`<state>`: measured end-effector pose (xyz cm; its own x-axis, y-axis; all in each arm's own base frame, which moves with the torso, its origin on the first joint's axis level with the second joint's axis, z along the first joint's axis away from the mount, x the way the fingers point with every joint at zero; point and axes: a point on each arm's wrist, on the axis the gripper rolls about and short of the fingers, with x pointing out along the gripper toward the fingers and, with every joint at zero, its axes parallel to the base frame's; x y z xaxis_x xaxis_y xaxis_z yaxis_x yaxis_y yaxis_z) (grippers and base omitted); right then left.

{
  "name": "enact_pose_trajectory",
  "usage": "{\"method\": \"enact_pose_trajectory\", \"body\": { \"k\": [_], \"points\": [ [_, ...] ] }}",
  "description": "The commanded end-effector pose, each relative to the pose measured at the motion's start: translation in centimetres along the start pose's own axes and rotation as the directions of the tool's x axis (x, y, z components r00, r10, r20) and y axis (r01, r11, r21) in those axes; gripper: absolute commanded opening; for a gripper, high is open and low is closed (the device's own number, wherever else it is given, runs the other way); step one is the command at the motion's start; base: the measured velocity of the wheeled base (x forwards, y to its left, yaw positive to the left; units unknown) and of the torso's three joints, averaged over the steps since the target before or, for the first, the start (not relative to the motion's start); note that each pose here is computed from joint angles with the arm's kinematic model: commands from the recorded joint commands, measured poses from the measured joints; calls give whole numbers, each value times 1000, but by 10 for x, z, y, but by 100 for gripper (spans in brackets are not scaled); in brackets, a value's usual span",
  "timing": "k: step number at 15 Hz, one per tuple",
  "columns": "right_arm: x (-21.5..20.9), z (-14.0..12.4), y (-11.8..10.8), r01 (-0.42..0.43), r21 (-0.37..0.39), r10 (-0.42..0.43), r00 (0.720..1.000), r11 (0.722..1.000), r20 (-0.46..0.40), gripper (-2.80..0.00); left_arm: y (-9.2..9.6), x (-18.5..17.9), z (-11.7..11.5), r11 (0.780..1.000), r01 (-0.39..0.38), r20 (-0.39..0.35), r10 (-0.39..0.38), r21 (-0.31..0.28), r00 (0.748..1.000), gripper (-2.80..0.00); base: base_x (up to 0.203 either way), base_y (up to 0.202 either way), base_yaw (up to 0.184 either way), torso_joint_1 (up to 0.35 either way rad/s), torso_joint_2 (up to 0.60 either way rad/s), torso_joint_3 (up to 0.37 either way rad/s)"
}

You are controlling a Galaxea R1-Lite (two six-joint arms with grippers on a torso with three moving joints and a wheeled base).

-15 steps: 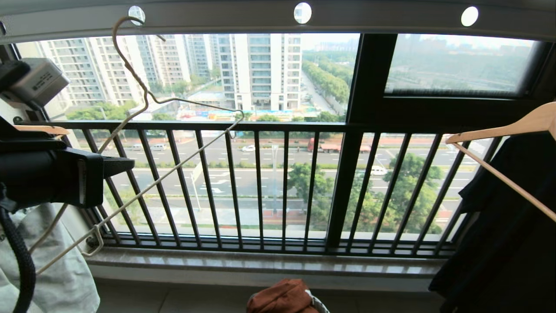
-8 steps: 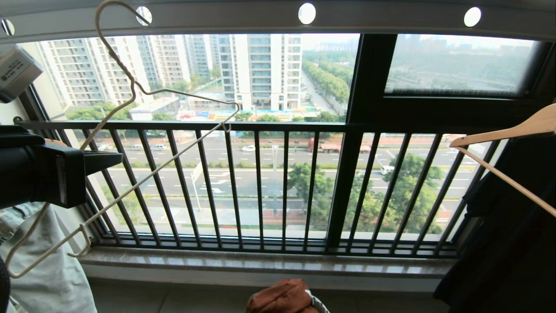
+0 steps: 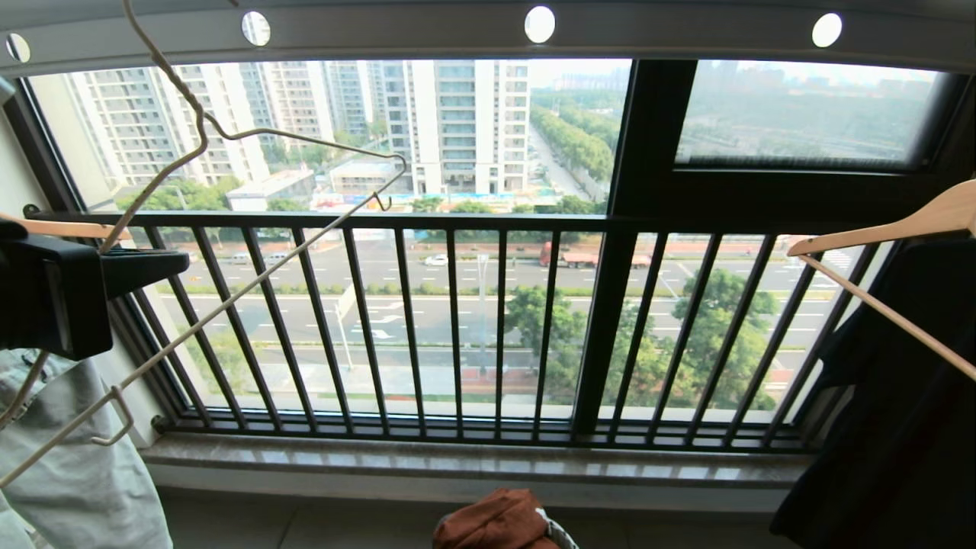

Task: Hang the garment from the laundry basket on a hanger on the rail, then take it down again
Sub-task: Pick up the clothes rack on the clothesline

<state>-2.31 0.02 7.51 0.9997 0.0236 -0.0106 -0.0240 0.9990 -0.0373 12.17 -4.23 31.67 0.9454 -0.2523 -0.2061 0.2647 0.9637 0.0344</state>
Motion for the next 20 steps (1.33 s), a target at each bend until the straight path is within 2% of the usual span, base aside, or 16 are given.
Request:
{"method": "enact_pose_trajectory", "body": {
  "k": [1, 3, 8, 9, 12, 14, 18, 20],
  "points": [
    [0, 0, 0, -1, 0, 1, 1000, 1000, 0, -280, 1, -14, 2, 1000, -1, 38, 1, -2, 999, -280, 0, 0, 0, 0, 0, 0],
    [0, 0, 0, -1, 1, 1, 1000, 1000, 0, -280, 2, -26, 2, 1000, 1, 61, -1, -2, 998, -280, 0, 0, 0, 0, 0, 0],
    [0, 0, 0, -1, 1, 1, 1000, 1000, 0, -280, 3, -37, -13, 1000, 11, -28, -11, 5, 1000, -280, 0, 0, 0, 0, 0, 0],
    [0, 0, 0, -1, -1, 1, 1000, 1000, 0, -280, 2, -35, -16, 1000, 28, -45, -28, 6, 999, -280, 0, 0, 0, 0, 0, 0],
    [0, 0, 0, -1, -1, 1, 1000, 1000, 0, -280, -1, -27, -34, 990, 142, -115, -141, -4, 983, -280, 0, 0, 0, 0, 0, 0],
    [0, 0, 0, 0, -1, 0, 1000, 1000, 0, -280, -5, -14, -44, 975, 221, -177, -221, -23, 959, -280, 0, 0, 0, 0, 0, 0],
    [0, 0, 0, -1, 0, 1, 1000, 1000, 0, -280, -11, 20, -61, 937, 342, -305, -349, -78, 886, -280, 0, 0, 0, 0, 0, 0],
    [0, 0, 0, -1, 0, 1, 1000, 1000, 0, -280, -13, 30, -70, 908, 415, -344, -409, -60, 845, -280, 0, 0, 0, 0, 0, 0]
  ]
}}
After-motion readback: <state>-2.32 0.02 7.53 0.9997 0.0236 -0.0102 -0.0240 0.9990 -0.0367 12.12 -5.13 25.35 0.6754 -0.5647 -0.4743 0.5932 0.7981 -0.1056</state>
